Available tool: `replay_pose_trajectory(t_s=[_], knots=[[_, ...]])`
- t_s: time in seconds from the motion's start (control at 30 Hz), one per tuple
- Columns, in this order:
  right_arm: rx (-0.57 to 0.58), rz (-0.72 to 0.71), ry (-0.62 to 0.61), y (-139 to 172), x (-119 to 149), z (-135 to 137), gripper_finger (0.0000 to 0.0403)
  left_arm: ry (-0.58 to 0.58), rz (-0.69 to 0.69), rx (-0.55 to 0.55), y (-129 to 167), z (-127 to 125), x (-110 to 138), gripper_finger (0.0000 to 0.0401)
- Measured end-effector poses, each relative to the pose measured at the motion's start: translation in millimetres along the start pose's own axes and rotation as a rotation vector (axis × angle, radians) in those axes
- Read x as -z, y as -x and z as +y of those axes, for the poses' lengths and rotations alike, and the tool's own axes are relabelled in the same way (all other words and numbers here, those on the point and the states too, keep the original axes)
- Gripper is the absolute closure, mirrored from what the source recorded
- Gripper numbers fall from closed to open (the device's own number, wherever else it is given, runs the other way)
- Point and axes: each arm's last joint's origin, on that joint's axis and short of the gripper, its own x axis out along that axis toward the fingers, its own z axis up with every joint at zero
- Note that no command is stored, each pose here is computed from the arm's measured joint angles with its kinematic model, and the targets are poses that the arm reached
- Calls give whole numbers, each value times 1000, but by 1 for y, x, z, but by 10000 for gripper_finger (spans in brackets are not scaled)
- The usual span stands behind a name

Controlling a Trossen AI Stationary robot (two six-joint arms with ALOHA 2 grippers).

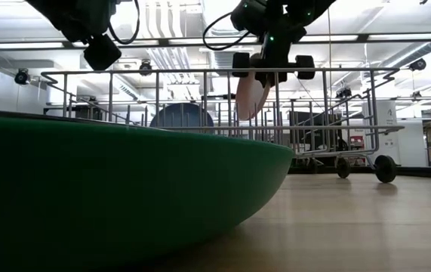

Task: Sort dishes
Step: Put the light pink plate into the dish rack

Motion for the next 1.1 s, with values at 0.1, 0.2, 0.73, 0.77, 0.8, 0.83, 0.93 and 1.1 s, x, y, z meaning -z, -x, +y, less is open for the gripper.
replay_pose_trajectory(t_s=[0.1,0.2,0.73,0.77,0.8,0.83,0.93,1.1], knots=[[0,2,4,0,1,0,373,0,0,0,0,0,0,193],[1,2,-1,0,2,0,373,0,0,0,0,0,0,193],[6,9,15,-1,9,-3,373,1,0,0,0,0,0,193],[4,9,12,-1,9,-3,373,1,0,0,0,0,0,193],[3,9,9,0,9,-3,373,1,0,0,0,0,0,193],[3,9,8,0,9,-3,373,1,0,0,0,0,0,193],[2,11,8,0,9,-3,373,1,0,0,0,0,0,193],[2,11,7,-1,9,-3,373,1,0,0,0,0,0,193]])
